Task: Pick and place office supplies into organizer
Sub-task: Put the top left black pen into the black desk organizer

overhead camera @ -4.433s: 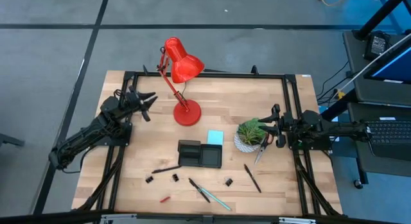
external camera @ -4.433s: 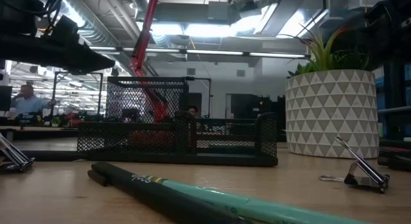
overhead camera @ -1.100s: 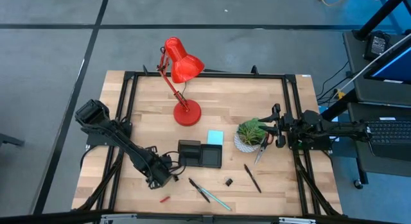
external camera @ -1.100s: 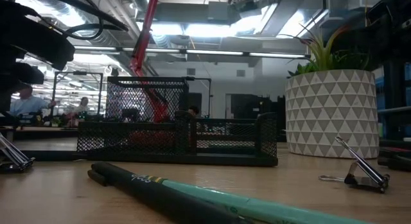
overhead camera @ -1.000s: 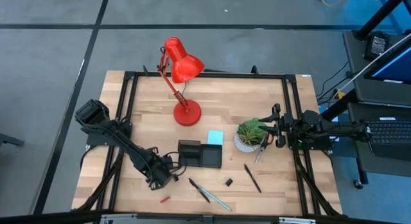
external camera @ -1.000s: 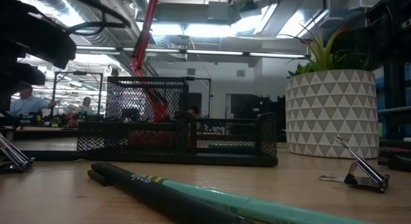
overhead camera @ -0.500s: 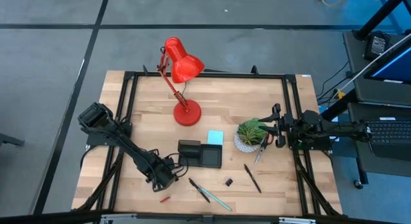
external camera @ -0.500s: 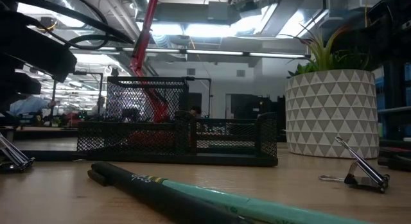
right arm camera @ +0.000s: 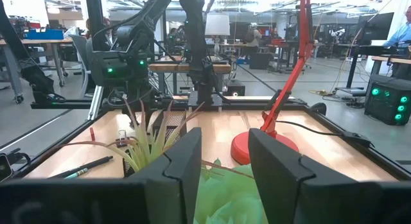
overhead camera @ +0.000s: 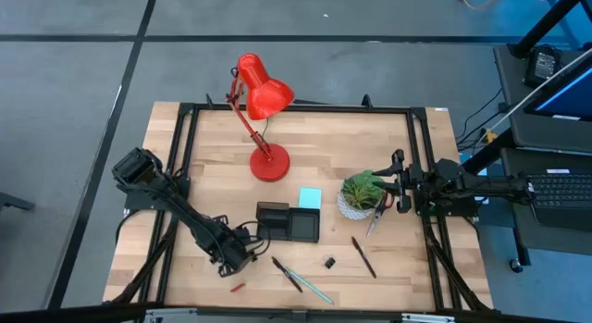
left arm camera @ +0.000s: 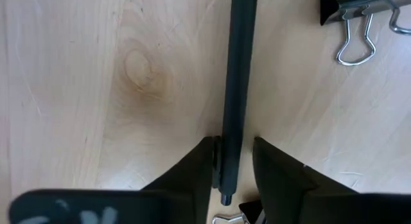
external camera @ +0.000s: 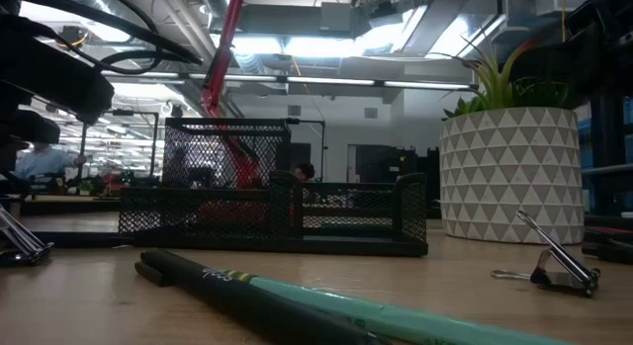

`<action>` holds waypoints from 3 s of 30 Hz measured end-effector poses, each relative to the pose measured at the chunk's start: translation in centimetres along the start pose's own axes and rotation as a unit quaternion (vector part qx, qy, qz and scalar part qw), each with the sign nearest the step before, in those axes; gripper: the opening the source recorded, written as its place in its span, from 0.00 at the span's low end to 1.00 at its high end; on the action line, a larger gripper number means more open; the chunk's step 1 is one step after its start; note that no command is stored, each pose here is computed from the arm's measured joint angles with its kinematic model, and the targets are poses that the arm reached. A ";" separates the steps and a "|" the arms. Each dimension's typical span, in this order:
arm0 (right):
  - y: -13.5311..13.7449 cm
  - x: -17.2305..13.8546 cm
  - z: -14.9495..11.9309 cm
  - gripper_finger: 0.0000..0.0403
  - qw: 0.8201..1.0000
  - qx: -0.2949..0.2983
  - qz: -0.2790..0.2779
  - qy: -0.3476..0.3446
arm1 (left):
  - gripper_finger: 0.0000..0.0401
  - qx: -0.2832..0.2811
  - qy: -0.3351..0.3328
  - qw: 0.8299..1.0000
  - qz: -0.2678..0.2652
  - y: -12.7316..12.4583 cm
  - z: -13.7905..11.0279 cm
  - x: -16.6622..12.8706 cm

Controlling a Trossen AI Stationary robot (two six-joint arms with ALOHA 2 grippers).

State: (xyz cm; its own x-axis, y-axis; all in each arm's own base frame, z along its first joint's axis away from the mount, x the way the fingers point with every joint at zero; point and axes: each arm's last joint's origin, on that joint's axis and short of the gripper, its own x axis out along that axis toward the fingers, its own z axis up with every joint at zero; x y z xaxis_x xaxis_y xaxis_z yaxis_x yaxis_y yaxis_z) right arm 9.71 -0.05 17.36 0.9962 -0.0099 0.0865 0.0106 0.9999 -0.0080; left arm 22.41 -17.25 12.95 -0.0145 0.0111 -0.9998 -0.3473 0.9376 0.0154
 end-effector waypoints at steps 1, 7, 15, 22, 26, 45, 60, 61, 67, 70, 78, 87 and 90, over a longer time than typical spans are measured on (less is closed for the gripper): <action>0.0 0.0 0.0 0.33 1.000 0.000 0.000 0.000 | 0.22 0.000 -0.003 1.000 0.002 0.0 0.0 0.0; 0.0 0.0 0.0 0.33 1.000 0.000 0.000 0.000 | 0.16 0.003 -0.007 1.000 0.005 0.0 0.0 0.0; 0.0 0.0 0.0 0.33 1.000 0.000 0.000 0.000 | 0.09 0.047 -0.009 0.999 0.007 0.0 0.0 0.0; 0.0 0.0 0.0 0.33 1.000 0.000 0.000 0.000 | 0.07 0.045 -0.023 0.999 0.013 0.2 0.0 -1.0; 0.0 0.0 0.0 0.33 1.000 0.000 0.000 0.000 | 0.06 0.040 -0.032 0.997 0.059 0.8 0.0 -2.6; 0.0 0.0 0.0 0.33 1.000 0.000 0.000 -0.001 | 0.01 0.146 -0.069 0.953 0.258 2.5 1.5 -9.4; 0.0 0.0 0.0 0.33 1.000 -0.002 0.000 -0.001 | 0.01 0.250 -0.057 0.901 0.350 4.5 3.5 -11.5; 0.0 0.0 0.0 0.33 1.000 -0.003 0.000 -0.001 | 0.01 0.258 -0.066 0.897 0.352 4.3 3.7 -12.0; 0.0 0.0 0.0 0.33 1.000 -0.023 0.000 -0.001 | 0.01 0.319 -0.086 0.861 0.387 4.2 4.7 -13.4; 0.0 0.0 0.0 0.33 1.000 -0.024 0.000 -0.001 | 0.01 0.350 -0.078 0.840 0.407 4.5 5.0 -13.4; 0.0 0.0 0.0 0.33 1.000 -0.024 0.000 -0.001 | 0.01 0.426 -0.086 0.770 0.467 4.3 6.0 -13.5; 0.0 0.0 0.0 0.33 1.000 -0.008 0.000 0.000 | 0.01 0.480 -0.038 0.708 0.516 3.2 7.4 -10.9; 0.0 0.0 0.0 0.33 1.000 0.002 0.000 0.000 | 0.01 0.490 -0.018 0.694 0.528 3.0 7.7 -9.9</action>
State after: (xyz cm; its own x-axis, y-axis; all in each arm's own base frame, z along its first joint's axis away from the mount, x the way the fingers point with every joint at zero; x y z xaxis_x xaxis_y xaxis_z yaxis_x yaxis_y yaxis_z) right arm 9.71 -0.05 17.36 0.9962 -0.0103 0.0863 0.0107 0.9999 -0.0042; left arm 28.75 -11.90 22.78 0.2535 0.8632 -0.4366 0.6426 0.1870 0.7430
